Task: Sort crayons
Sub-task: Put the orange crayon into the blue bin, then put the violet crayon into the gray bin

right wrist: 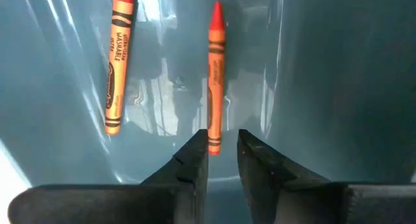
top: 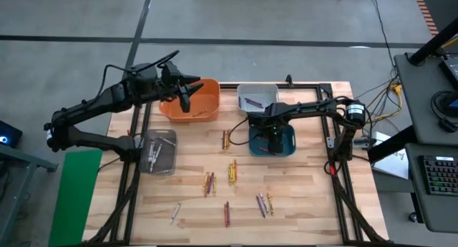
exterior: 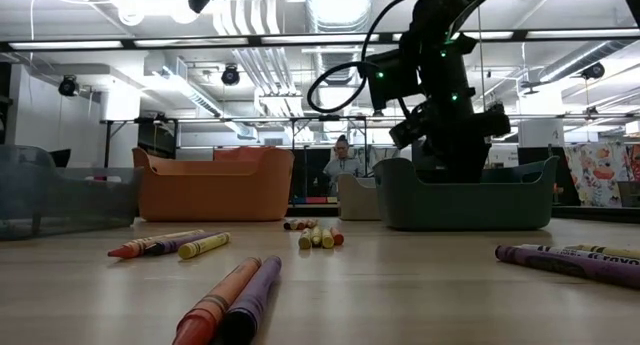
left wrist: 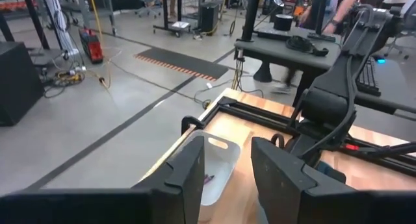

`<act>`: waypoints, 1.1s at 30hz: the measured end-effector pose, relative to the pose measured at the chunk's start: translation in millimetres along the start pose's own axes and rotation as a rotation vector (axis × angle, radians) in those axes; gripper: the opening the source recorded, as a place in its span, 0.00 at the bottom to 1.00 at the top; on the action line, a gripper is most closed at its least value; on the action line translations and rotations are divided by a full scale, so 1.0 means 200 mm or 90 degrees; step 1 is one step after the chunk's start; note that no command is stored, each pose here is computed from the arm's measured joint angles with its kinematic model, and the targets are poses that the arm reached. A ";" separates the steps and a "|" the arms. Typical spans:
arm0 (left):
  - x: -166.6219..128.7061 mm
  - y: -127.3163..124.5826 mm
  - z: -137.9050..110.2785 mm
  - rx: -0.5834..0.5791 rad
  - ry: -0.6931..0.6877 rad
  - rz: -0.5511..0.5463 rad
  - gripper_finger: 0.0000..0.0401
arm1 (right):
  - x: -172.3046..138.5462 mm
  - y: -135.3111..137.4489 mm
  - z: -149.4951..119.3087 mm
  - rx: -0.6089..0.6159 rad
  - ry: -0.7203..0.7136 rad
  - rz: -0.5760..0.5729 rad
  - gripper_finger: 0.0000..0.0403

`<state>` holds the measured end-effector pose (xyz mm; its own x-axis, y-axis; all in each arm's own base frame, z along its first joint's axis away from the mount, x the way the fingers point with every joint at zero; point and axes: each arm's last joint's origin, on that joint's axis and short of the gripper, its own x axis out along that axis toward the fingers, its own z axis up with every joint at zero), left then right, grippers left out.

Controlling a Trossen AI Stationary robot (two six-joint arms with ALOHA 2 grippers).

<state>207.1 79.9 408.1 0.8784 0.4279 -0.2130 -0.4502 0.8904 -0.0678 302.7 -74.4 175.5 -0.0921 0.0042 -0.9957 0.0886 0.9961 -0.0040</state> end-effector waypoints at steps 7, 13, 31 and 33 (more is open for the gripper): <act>0.02 0.00 -0.03 -0.050 0.041 0.004 0.27 | -0.12 0.01 -0.05 0.046 -0.049 0.000 0.19; 0.12 -0.04 -0.12 -0.150 0.134 0.011 0.27 | -0.37 0.03 -0.19 0.138 -0.171 0.026 0.20; 0.54 -0.38 -0.64 -0.335 0.481 0.097 0.27 | -0.76 0.07 -0.49 0.330 -0.462 0.085 0.20; 0.57 -0.39 -0.70 -0.342 0.510 0.120 0.27 | -0.76 0.07 -0.49 0.330 -0.459 0.084 0.20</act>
<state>320.1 36.7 252.9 0.5052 0.1473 -0.8503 -0.7591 0.5445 -0.3567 221.2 -53.0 335.7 0.5809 -0.1146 -0.8059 0.5065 0.8259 0.2477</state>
